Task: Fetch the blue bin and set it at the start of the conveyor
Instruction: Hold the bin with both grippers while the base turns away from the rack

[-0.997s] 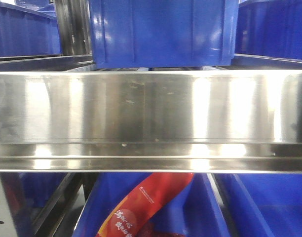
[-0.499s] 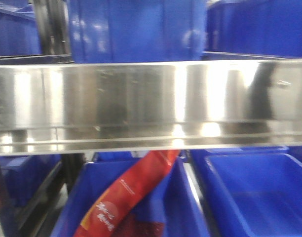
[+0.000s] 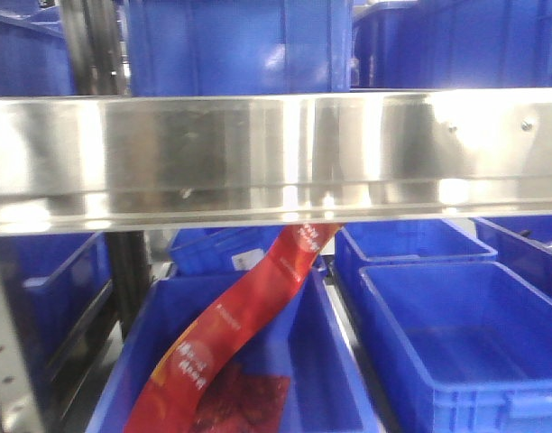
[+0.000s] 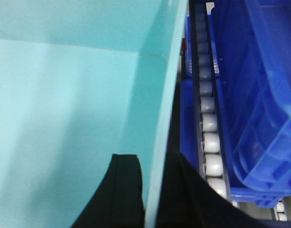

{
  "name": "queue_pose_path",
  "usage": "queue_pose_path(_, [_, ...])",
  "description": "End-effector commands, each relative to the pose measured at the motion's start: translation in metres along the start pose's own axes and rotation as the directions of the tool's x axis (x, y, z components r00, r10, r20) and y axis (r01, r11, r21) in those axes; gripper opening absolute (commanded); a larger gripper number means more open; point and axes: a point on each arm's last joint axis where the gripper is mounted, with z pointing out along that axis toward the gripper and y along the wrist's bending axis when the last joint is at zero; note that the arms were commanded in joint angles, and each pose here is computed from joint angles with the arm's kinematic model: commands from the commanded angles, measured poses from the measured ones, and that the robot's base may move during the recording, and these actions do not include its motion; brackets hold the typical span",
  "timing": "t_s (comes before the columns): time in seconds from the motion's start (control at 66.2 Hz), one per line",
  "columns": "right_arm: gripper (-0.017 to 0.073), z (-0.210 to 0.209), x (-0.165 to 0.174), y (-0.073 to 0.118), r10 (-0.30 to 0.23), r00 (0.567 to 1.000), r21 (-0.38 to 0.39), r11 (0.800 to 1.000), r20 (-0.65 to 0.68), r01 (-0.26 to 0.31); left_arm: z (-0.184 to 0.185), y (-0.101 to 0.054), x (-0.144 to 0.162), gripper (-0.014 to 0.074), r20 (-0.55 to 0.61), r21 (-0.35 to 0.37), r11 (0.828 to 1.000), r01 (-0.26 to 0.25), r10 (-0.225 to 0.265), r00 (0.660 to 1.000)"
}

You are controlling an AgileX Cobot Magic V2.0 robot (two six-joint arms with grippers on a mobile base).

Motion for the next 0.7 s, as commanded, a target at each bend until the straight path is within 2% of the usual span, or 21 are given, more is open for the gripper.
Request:
queue_pose_path(0.0, [-0.0153, -0.0034, -0.004, -0.0022, -0.027, 0.999, 0.019, 0.999, 0.043, 0.026, -0.0138, 0.0, -0.0061, -0.0111, 0.069, 0.012, 1.0, -0.015, 0.014, 0.997])
queue_pose_path(0.68, [-0.0153, -0.0034, -0.0042, -0.0022, -0.027, 0.999, 0.018, 0.999, 0.044, 0.026, -0.0138, 0.0, -0.0061, -0.0111, 0.069, 0.012, 1.0, -0.015, 0.014, 0.997])
